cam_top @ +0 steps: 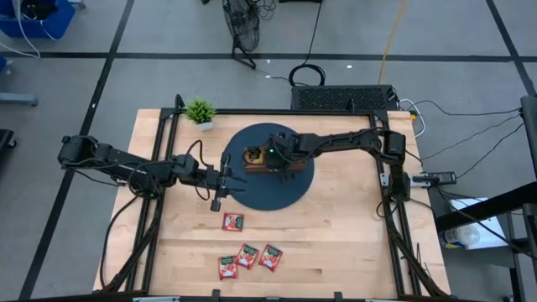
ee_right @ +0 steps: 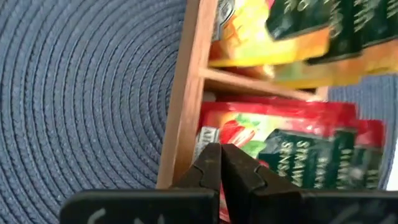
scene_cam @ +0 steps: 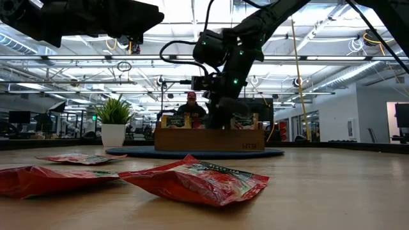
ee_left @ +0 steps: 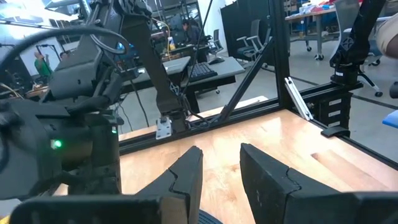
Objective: Pick & Place Tea
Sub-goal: Put the red tea bag into the middle section of the wooden organizer
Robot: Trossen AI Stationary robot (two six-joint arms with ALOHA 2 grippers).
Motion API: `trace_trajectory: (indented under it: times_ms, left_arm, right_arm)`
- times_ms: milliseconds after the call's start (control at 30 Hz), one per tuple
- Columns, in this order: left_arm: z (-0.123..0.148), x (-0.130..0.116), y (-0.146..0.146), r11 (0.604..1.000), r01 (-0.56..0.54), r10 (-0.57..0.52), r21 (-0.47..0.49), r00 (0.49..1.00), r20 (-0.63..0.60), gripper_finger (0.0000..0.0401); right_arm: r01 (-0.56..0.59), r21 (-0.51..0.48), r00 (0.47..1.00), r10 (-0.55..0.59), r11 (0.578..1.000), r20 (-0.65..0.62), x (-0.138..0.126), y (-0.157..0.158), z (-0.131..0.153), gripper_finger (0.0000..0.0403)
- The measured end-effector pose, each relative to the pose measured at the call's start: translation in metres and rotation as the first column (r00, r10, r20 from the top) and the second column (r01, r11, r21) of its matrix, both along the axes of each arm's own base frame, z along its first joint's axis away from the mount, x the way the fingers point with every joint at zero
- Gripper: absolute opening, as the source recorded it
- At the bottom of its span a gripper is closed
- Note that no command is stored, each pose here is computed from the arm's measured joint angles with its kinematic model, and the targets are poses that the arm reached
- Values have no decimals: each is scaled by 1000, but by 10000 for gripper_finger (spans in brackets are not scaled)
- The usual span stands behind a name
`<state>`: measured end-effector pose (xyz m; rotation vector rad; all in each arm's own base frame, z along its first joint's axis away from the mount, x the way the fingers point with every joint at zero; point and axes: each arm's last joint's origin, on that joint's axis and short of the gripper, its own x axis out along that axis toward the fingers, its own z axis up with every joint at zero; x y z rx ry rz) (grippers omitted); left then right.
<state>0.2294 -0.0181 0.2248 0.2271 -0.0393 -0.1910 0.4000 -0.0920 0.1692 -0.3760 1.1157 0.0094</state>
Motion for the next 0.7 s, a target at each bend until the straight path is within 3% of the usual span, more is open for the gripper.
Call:
trace_trajectory:
  times_ms: [267,533,700]
  left_arm:
    - [0,0,0,1000,0,0,0,1000,0,113]
    - [0,0,0,1000,0,0,0,1000,0,113]
    - [0,0,0,1000,0,0,0,1000,0,113]
  right_arm:
    - [2,-6,1000,-2,1000,-11,-8,1,-18,0]
    - [37,-206,999,-38,978,-2,-5,10,-18,0]
    - [43,-260,999,-45,965,-2,-3,17,-17,0]
